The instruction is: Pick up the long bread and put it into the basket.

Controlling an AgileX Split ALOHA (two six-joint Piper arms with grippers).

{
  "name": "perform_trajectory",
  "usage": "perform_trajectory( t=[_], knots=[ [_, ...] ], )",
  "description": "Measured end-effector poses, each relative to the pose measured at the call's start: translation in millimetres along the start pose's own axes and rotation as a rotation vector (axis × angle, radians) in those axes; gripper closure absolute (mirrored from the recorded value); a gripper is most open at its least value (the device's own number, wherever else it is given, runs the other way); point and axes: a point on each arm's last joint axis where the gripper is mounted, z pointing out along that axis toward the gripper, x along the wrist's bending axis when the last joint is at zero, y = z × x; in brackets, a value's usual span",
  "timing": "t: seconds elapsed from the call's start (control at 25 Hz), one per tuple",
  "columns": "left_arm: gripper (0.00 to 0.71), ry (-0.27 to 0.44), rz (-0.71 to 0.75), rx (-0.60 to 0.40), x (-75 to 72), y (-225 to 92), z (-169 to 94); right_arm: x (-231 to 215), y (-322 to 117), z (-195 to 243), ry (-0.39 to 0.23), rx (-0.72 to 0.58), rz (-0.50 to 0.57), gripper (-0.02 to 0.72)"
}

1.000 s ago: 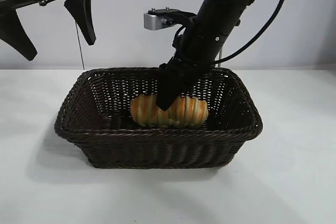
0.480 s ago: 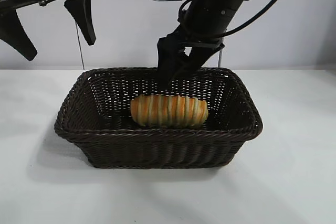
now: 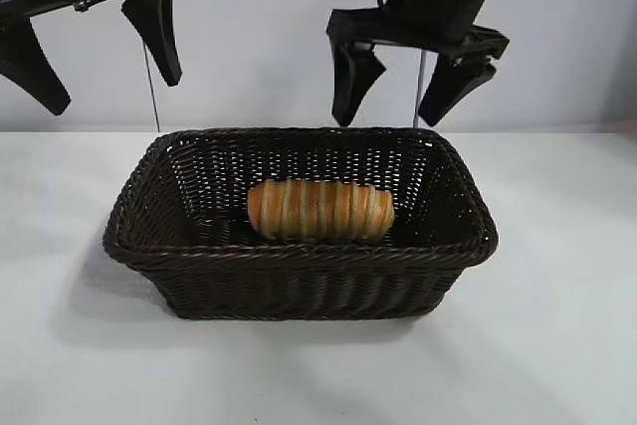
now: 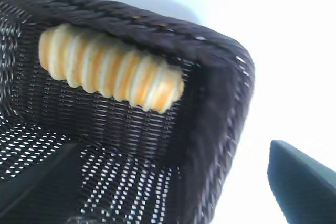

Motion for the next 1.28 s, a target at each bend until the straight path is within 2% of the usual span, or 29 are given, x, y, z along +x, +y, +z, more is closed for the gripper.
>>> perform_trajectory(
  t=[0.44,1.28],
  knots=[
    [0.016,0.000,0.000,0.000,0.0,0,0,-37,-5,-12,-0.034,0.044,0.112,0.018],
    [0.016,0.000,0.000,0.000,0.0,0,0,-38,-5,-14,-0.032,0.042,0.140,0.018]
  ],
)
